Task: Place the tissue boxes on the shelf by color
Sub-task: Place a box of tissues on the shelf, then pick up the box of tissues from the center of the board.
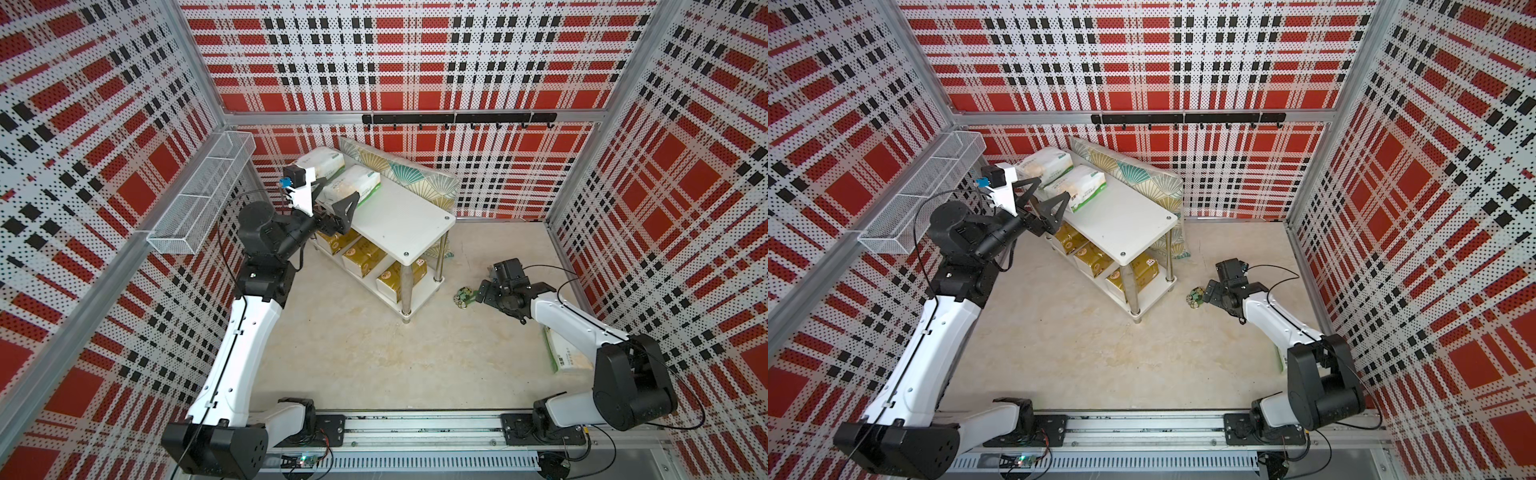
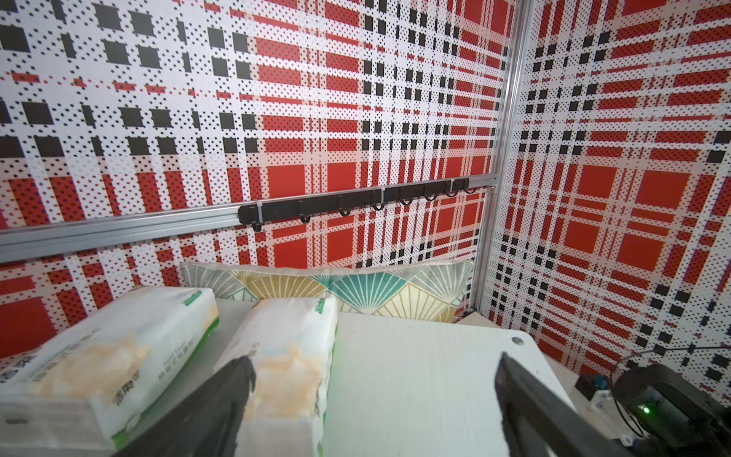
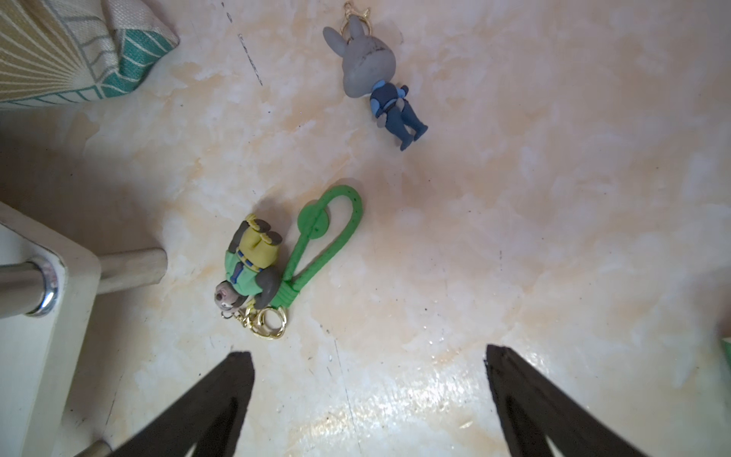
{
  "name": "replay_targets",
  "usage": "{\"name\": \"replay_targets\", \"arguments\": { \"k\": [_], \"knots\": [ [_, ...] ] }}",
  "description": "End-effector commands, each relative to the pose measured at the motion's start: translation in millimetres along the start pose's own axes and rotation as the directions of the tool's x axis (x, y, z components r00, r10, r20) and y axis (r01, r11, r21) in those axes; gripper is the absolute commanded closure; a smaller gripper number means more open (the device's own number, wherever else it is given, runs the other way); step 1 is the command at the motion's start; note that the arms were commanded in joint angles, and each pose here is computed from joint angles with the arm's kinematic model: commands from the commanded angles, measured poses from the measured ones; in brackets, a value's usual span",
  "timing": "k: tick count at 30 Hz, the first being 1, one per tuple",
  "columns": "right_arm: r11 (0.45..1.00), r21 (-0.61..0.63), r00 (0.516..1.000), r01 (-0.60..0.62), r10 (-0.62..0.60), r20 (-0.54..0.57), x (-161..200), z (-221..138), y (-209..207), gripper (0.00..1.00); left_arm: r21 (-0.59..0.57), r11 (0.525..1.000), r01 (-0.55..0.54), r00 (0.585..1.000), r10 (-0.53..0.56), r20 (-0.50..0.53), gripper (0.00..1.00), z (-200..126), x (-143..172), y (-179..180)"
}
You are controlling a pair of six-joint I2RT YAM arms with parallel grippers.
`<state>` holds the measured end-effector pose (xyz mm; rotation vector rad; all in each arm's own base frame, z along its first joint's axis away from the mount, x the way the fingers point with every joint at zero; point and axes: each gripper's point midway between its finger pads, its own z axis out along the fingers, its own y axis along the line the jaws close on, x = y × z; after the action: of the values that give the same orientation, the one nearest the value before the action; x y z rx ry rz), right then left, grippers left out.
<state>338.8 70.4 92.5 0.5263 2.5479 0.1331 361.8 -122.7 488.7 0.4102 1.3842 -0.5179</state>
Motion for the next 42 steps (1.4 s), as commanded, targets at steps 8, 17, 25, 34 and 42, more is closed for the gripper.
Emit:
{"name": "replay_targets", "arguments": {
  "k": [8,17,25,34,42],
  "knots": [
    [0.998,0.02,0.998,0.059,-0.06,0.026,-21.0,-24.4,-5.7,0.0,0.004,0.996,0.088,0.993,-0.087,-0.085,0.01,-8.7,48.4,-54.9],
    [1.0,0.011,0.996,0.009,-0.01,0.092,-54.5,-38.6,-8.1,0.0,0.054,0.989,0.135,0.964,-0.118,-0.238,0.04,-4.2,115.0,-124.1],
    [0.988,0.125,0.996,-0.087,0.085,0.026,-44.5,-41.5,-75.9,0.0,0.148,0.978,0.147,0.95,-0.098,-0.297,0.04,-14.9,138.6,-185.4],
    [0.967,0.183,0.983,-0.18,0.168,0.079,-53.5,-50.2,-112.2,0.0,0.182,0.975,0.125,0.962,-0.075,-0.261,0.04,-22.0,117.8,-209.6],
    [0.906,0.284,0.95,-0.313,0.296,0.1,-51.0,-56.4,-162.0,0.0,0.269,0.951,0.154,0.951,-0.069,-0.301,0.04,-34.6,131.5,-243.0]
  ]
}}
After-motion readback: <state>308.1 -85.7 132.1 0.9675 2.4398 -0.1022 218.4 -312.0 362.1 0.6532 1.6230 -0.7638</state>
